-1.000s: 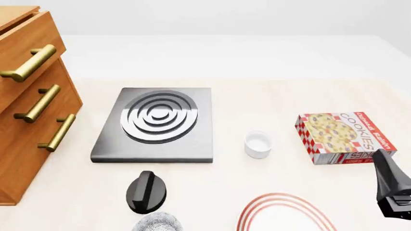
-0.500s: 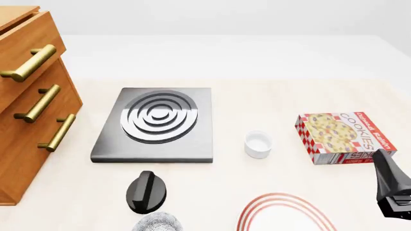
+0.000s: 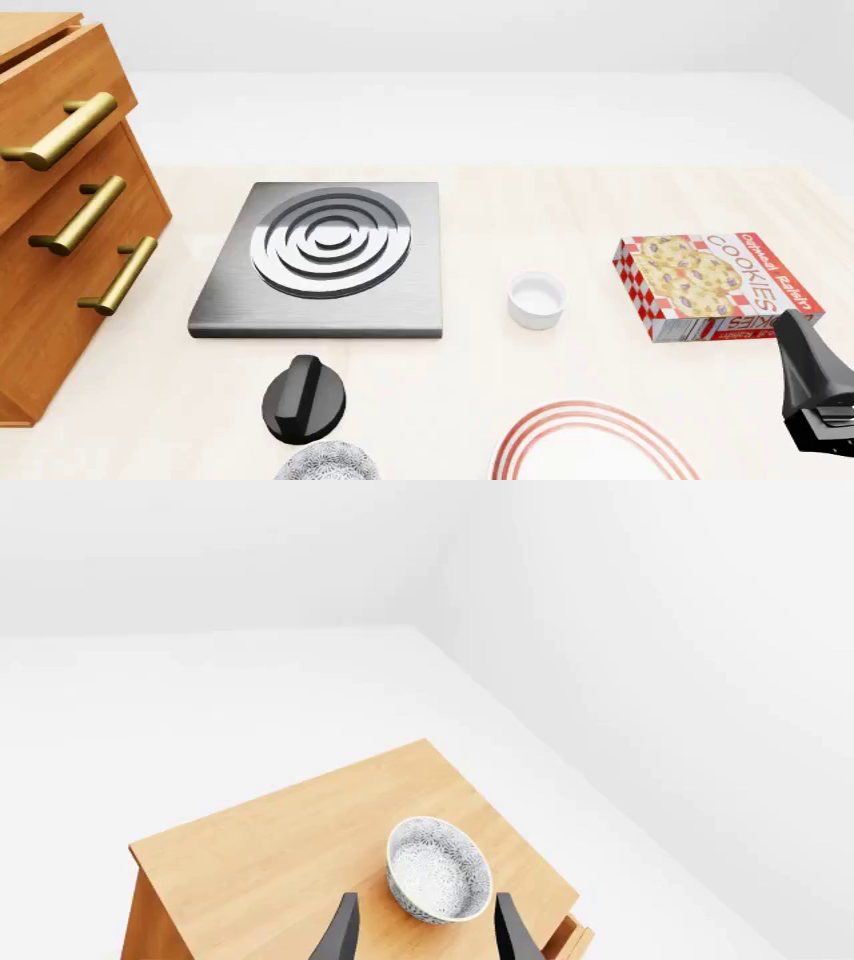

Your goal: Pick the akita bowl on the wooden cabinet and place it on the plate.

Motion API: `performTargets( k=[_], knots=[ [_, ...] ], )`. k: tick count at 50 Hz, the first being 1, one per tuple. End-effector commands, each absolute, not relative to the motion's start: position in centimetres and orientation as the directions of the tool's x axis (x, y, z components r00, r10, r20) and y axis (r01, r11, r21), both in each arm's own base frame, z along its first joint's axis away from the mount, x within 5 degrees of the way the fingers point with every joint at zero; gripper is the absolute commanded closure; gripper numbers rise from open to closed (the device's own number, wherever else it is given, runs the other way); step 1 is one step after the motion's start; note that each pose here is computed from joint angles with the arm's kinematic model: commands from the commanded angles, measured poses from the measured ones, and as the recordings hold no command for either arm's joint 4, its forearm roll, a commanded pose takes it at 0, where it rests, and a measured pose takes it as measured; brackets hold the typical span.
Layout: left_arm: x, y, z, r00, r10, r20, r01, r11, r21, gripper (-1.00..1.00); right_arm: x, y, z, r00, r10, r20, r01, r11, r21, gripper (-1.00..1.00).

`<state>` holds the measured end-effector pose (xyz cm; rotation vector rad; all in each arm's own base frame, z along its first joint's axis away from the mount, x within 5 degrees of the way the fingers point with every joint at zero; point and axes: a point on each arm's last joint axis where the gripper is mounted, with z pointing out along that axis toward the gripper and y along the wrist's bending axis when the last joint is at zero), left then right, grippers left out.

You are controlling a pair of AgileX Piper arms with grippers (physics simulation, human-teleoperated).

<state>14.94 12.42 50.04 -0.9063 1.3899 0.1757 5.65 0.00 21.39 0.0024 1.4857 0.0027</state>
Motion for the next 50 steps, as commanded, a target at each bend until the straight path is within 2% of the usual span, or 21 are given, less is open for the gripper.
performTargets(
  k=[1,50],
  knots=[
    [15.7,13.1,49.7,0.226,-0.412,-0.883,-0.605,0.651,-0.458,-1.00,5.7,0.0,21.4,0.085,0.003,-0.996,0.000,1.000,0.003,-1.00],
    [19.8,15.7,46.8,0.202,-0.489,-0.849,-0.603,0.621,-0.501,-1.00,5.7,0.0,21.4,0.085,0.003,-0.996,-0.001,1.000,0.003,-1.00]
  ],
)
